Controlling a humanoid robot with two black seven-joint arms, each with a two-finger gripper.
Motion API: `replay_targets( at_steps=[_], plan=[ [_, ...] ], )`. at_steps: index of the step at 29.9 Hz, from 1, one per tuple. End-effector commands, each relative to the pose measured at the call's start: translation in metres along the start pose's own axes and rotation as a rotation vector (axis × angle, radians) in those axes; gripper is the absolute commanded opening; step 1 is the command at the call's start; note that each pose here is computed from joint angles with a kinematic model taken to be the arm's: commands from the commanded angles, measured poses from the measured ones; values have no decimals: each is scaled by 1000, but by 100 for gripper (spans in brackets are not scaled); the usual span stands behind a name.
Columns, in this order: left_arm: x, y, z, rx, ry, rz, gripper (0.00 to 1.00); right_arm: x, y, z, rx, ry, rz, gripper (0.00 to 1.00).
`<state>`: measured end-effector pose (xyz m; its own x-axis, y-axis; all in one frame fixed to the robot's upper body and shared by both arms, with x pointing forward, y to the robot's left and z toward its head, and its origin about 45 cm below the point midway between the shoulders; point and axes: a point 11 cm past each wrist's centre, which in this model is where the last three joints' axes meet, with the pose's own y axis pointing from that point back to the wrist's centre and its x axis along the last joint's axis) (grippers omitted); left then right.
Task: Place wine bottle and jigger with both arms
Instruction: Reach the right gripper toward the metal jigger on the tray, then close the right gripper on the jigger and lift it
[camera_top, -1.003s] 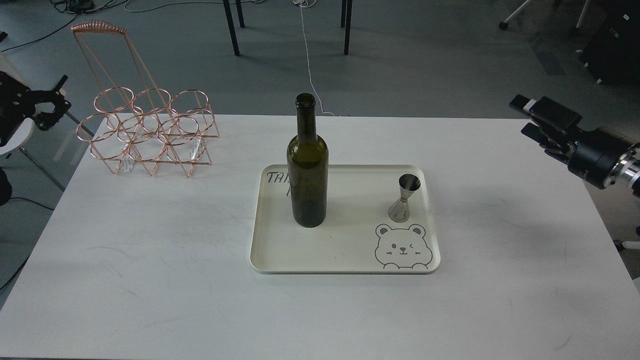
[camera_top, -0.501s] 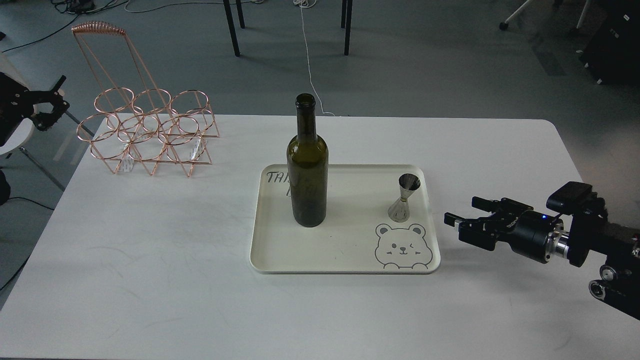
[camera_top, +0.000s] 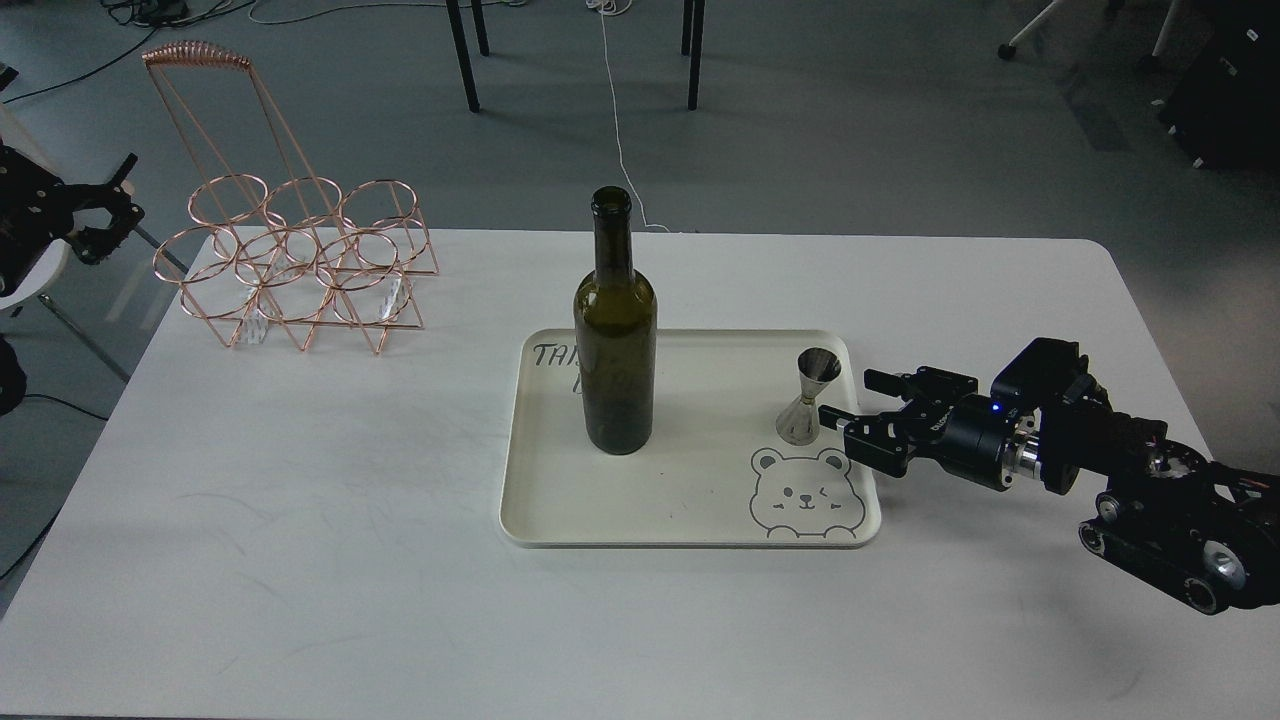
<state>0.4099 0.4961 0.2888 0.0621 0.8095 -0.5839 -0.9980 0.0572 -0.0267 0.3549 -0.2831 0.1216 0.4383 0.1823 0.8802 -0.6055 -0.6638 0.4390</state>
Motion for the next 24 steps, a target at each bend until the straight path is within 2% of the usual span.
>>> replay_targets(
  at_steps=[1,9,15,24],
  plan=[
    [0,0,-1,1,1,-1,98,3,-11,-6,15,1,10,71],
    [0,0,-1,1,1,-1,98,4,-34,-18,34,3,37,60],
    [0,0,-1,1,1,-1,98,5,-37,-19,36,5,39,36],
    [0,0,-1,1,1,-1,98,-3,-25,-8,11,13,14,16]
  ],
)
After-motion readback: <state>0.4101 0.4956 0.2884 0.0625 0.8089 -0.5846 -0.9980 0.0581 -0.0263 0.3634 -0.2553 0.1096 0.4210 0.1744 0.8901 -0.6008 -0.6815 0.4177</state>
